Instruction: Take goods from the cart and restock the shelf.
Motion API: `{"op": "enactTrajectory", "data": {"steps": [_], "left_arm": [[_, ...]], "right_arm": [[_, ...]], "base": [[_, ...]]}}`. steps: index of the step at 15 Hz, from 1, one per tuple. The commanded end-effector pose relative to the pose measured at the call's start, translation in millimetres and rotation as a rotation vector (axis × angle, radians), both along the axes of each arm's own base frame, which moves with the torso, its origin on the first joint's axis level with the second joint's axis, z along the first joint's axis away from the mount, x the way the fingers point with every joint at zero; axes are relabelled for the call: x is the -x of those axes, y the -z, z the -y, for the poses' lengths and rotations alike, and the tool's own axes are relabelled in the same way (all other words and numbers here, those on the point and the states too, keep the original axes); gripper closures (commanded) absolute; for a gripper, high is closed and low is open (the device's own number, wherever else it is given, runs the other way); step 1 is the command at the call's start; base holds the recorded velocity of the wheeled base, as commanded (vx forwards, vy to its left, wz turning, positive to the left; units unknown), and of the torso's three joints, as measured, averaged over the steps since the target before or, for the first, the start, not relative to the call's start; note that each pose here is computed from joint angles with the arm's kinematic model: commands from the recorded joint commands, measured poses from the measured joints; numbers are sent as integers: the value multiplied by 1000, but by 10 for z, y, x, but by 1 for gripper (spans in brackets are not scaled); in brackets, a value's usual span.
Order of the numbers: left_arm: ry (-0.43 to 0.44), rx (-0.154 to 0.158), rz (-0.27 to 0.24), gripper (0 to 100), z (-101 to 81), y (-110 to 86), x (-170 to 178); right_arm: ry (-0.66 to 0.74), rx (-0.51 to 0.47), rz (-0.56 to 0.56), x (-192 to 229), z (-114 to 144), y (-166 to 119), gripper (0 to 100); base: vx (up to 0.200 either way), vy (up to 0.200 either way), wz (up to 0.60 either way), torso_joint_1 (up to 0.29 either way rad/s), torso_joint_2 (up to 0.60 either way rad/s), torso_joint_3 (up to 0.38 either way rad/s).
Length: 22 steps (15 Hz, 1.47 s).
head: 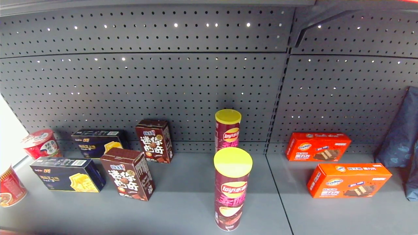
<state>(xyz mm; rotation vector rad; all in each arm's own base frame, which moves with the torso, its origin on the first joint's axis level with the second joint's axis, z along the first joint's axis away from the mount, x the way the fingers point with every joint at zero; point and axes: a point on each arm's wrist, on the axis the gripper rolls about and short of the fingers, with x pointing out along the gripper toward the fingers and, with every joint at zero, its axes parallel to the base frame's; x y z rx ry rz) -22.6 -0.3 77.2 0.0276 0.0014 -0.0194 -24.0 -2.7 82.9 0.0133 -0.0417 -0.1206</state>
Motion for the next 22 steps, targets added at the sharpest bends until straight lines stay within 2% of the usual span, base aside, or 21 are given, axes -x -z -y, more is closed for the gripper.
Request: {"op": "enactTrajectory", "data": {"steps": [1, 3, 8, 11, 14, 15, 16, 17, 21, 22], "left_arm": [[16, -43, -8, 0, 4, 10, -3], [24, -29, -10, 0, 6, 11, -3], [24, -41, -8, 0, 6, 10, -3], [16, -32, -10, 0, 4, 11, -3], [11, -29, -8, 0, 4, 10, -3], [10, -26, -8, 0, 4, 10, -3], [2, -11, -9, 0, 2, 10, -4], [-1, -8, -9, 0, 1, 10, -4], [-18, -6, -6, 0, -2, 6, -4], [-12, -28, -3, 0, -1, 3, -4]], "right_arm": [[-7, -1, -1, -1, -2, 1, 0], [-17, -1, -1, -2, -4, 1, 0], [-15, -11, 3, -1, -4, -2, 0], [-8, -48, 8, -2, -2, 0, 0], [123, -39, 14, -6, 28, 16, 0], [65, -35, 14, -10, 15, 17, 0], [-142, 2, -15, -15, -32, 42, 0], [-177, 43, -56, -13, -38, 72, 0], [-142, 13, -48, -12, -32, 76, 0], [-142, 13, -48, -12, -32, 76, 0]], "base": [[0, 0, 0, 0, 0, 0], [0, 0, 0, 0, 0, 0], [0, 0, 0, 0, 0, 0], [0, 0, 0, 0, 0, 0], [0, 0, 0, 0, 0, 0], [0, 0, 0, 0, 0, 0], [0, 0, 0, 0, 0, 0], [0, 0, 0, 0, 0, 0], [0, 0, 0, 0, 0, 0], [0, 0, 0, 0, 0, 0]]}}
